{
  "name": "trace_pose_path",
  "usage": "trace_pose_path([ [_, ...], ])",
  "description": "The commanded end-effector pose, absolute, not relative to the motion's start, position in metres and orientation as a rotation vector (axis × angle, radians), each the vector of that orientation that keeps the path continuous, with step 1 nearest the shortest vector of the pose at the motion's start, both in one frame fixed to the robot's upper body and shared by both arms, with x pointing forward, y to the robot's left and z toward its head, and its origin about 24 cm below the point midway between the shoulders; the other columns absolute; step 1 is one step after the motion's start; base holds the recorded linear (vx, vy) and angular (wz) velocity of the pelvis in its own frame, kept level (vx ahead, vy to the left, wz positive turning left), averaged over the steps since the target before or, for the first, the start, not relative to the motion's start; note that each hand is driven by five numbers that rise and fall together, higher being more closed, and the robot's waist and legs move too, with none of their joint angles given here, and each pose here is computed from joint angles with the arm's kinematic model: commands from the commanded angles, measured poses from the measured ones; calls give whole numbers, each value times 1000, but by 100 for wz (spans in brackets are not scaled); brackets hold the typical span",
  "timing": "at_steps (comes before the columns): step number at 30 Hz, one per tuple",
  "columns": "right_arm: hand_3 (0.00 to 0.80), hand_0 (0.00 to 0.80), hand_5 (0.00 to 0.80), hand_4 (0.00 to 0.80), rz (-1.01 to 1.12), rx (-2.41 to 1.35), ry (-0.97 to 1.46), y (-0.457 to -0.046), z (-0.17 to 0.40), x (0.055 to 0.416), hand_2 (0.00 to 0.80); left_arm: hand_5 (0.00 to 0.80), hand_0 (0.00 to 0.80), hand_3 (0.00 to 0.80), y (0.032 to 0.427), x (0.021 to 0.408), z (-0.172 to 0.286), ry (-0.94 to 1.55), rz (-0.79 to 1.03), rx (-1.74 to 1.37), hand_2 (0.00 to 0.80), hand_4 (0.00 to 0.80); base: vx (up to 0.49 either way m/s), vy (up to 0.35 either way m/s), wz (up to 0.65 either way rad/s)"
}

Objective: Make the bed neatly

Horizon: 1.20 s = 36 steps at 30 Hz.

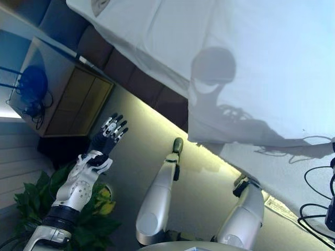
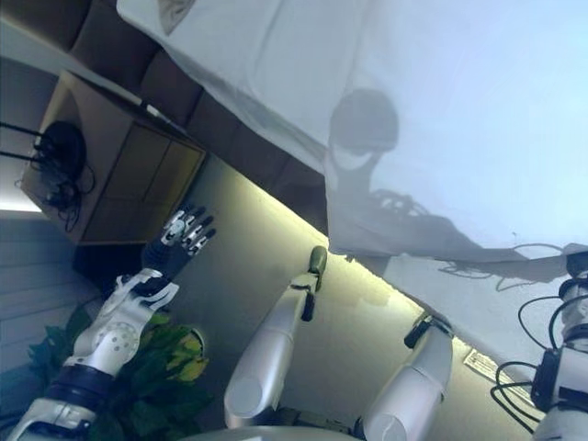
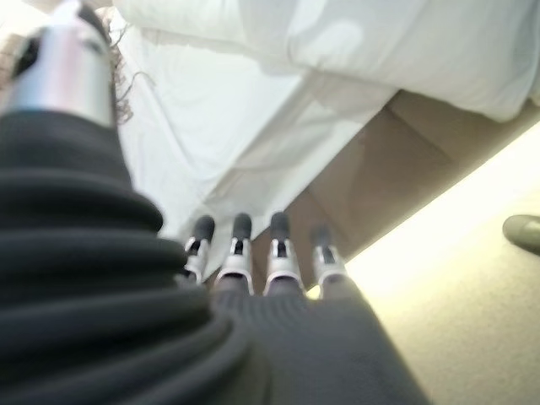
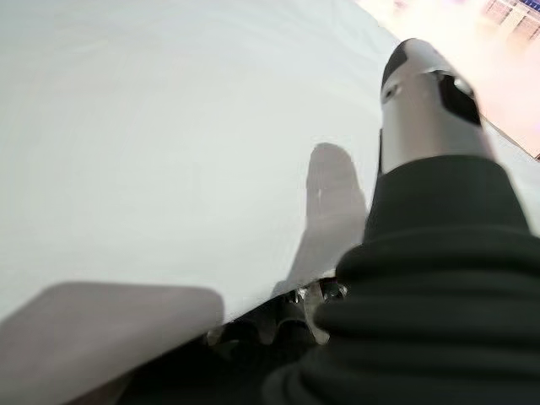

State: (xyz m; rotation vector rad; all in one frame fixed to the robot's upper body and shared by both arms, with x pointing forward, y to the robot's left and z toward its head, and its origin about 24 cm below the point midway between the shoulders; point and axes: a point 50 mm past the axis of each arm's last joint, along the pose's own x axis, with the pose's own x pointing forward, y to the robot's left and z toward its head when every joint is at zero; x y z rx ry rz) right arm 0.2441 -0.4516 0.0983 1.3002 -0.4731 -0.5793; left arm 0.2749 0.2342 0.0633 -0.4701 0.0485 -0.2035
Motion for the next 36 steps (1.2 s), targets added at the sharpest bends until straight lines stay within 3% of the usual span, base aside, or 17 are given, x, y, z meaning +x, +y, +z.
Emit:
trace_pose_path([
  [1, 0, 0, 0, 0, -514, 1328, -458, -444, 98, 251, 0, 0, 0, 0, 252, 276, 79, -19, -185, -469, 0, 0, 11, -5, -14],
  [11, 0, 0, 0, 0, -548, 1242, -436, -452, 103, 244, 0, 0, 0, 0, 250, 271, 72, -6, -163, -467, 0, 0, 8, 23, 2],
  [12, 251, 251, 251, 251, -544, 1227, -454, -455, 109, 244, 251, 0, 0, 0, 250, 271, 71, -5, -161, -467, 0, 0, 80, -5, -10],
  [13, 621, 621, 621, 621, -536, 1210, -473, -457, 115, 245, 621, 0, 0, 0, 251, 270, 70, -2, -158, -464, 0, 0, -8, 11, 5],
  [14, 800, 800, 800, 800, -531, 1195, -488, -459, 122, 246, 800, 0, 0, 0, 253, 269, 69, 2, -155, -462, 0, 0, -6, 4, 23],
  [25, 800, 800, 800, 800, -479, 1127, -565, -466, 169, 255, 800, 0, 0, 0, 266, 266, 66, 12, -161, -467, 0, 0, -4, 16, 1],
  [36, 800, 800, 800, 800, -433, 1077, -421, -432, 102, 261, 800, 0, 0, 0, 260, 265, 60, 34, -118, -517, 0, 0, -14, -14, -2],
])
